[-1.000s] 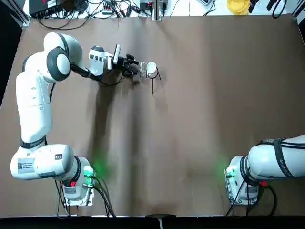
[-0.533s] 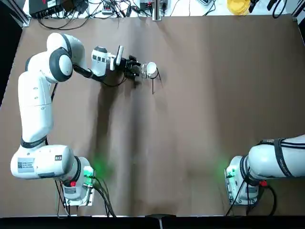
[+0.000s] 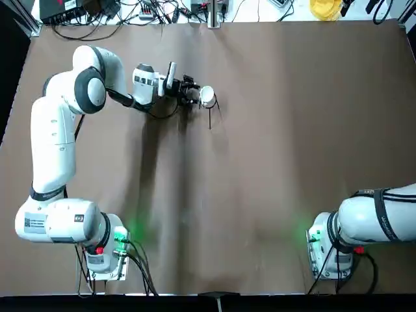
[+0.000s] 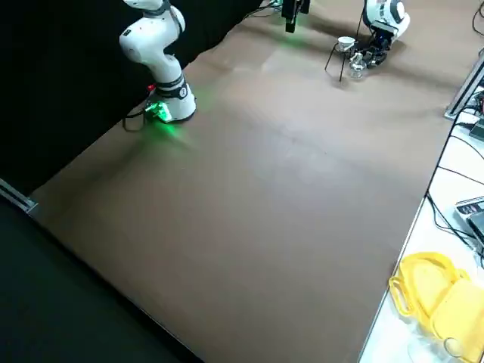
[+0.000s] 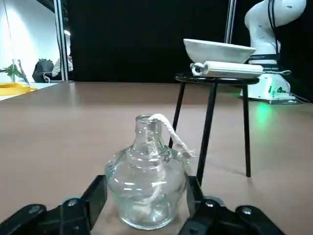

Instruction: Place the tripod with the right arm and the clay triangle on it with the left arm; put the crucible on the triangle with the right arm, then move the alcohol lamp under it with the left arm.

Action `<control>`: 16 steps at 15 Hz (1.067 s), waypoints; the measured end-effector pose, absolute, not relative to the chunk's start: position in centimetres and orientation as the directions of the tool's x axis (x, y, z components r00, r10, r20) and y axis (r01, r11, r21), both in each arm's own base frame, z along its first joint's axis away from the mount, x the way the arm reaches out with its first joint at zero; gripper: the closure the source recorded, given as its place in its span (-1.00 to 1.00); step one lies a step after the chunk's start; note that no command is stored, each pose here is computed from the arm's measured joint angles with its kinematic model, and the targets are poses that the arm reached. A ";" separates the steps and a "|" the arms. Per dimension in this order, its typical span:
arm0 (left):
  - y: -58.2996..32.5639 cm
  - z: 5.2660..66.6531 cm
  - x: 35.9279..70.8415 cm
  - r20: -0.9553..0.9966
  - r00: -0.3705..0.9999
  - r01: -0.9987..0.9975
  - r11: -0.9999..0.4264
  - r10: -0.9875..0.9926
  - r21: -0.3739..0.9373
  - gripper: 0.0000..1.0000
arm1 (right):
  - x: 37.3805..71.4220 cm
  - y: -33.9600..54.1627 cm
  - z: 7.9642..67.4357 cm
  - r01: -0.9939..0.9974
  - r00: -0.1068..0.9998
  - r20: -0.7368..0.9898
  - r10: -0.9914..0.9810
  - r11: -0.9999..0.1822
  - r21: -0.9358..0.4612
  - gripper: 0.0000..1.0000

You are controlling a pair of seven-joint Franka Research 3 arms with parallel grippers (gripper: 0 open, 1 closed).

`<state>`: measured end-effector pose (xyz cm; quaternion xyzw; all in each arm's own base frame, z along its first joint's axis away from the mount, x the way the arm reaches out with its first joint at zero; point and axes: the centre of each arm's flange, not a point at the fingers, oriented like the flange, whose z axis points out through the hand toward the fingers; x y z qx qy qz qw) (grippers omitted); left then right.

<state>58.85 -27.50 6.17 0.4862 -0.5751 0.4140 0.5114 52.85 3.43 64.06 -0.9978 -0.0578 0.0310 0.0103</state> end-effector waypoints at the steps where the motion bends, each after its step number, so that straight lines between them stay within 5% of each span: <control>1: -27.7 6.2 58.8 0.991 -0.005 -0.982 0.186 -0.136 0.021 -0.49 | 52.9 3.5 64.1 0.115 0.991 -0.060 0.117 -0.993 -0.024 -1.00; 16: -30.7 6.5 57.9 0.994 0.018 -0.985 0.168 -0.111 0.036 -0.63 | 52.9 3.7 64.1 0.120 0.991 -0.056 0.121 -0.992 -0.024 -1.00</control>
